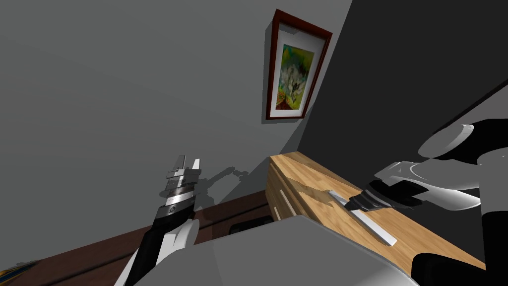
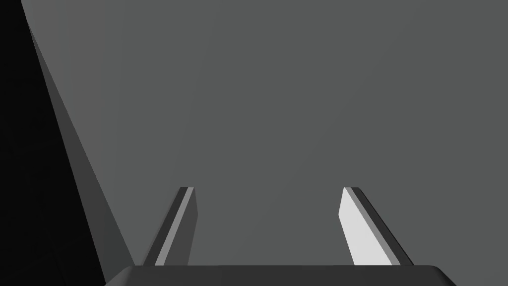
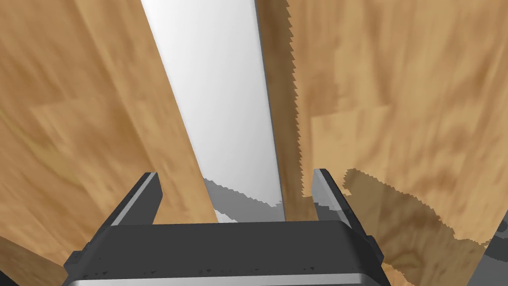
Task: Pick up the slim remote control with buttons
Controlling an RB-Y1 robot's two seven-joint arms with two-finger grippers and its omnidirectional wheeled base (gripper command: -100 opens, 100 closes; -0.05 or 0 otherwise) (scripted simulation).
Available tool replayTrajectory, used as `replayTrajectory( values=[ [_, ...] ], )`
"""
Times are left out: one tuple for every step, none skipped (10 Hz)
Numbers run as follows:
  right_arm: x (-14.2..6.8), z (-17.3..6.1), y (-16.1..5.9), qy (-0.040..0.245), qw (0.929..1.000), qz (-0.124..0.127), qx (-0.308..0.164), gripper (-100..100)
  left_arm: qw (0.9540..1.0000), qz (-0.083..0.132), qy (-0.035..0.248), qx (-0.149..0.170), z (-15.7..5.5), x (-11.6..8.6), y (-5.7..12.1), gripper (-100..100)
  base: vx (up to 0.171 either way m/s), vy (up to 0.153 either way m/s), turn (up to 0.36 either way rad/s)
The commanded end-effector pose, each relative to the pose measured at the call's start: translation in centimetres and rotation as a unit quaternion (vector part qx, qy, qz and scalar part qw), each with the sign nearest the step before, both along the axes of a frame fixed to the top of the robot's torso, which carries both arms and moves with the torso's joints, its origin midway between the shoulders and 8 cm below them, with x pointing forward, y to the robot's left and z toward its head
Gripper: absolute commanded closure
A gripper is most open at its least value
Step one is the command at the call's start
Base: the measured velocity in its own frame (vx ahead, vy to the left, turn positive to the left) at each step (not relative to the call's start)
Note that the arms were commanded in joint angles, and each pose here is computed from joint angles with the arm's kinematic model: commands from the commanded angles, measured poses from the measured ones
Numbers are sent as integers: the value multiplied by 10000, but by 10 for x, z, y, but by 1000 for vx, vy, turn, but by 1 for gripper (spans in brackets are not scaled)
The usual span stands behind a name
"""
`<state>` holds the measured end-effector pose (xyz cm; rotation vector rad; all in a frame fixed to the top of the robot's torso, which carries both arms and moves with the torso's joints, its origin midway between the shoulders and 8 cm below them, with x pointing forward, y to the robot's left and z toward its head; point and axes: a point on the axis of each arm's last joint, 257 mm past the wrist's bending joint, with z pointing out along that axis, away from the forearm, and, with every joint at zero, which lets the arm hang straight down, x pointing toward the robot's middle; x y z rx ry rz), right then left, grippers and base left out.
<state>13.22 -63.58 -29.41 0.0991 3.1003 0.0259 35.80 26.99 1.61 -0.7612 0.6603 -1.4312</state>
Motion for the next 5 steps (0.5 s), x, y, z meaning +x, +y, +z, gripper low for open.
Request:
replayTrajectory(
  values=[
    [-7, 1, 3, 118, 9999, 36, 12, -100, 10000, 0, 0, 0, 0, 0, 0, 0, 11, -7, 19],
    [-4, 0, 1, 79, 10000, 29, 12, -100, 10000, 0, 0, 0, 0, 0, 0, 0, 0, 0, 0],
    [-5, 0, 2, 87, 10000, 31, 14, 0, 10000, 0, 0, 0, 0, 0, 0, 0, 0, 0, 0],
    [-6, -7, 7, 75, 10000, 15, 11, -100, 10000, 0, 0, 0, 0, 0, 0, 0, -5, -18, 28],
    [-7, -10, 9, 72, 10000, 10, 10, -100, 10000, 0, 0, 0, 0, 0, 0, 0, -11, -29, 31]
  ],
)
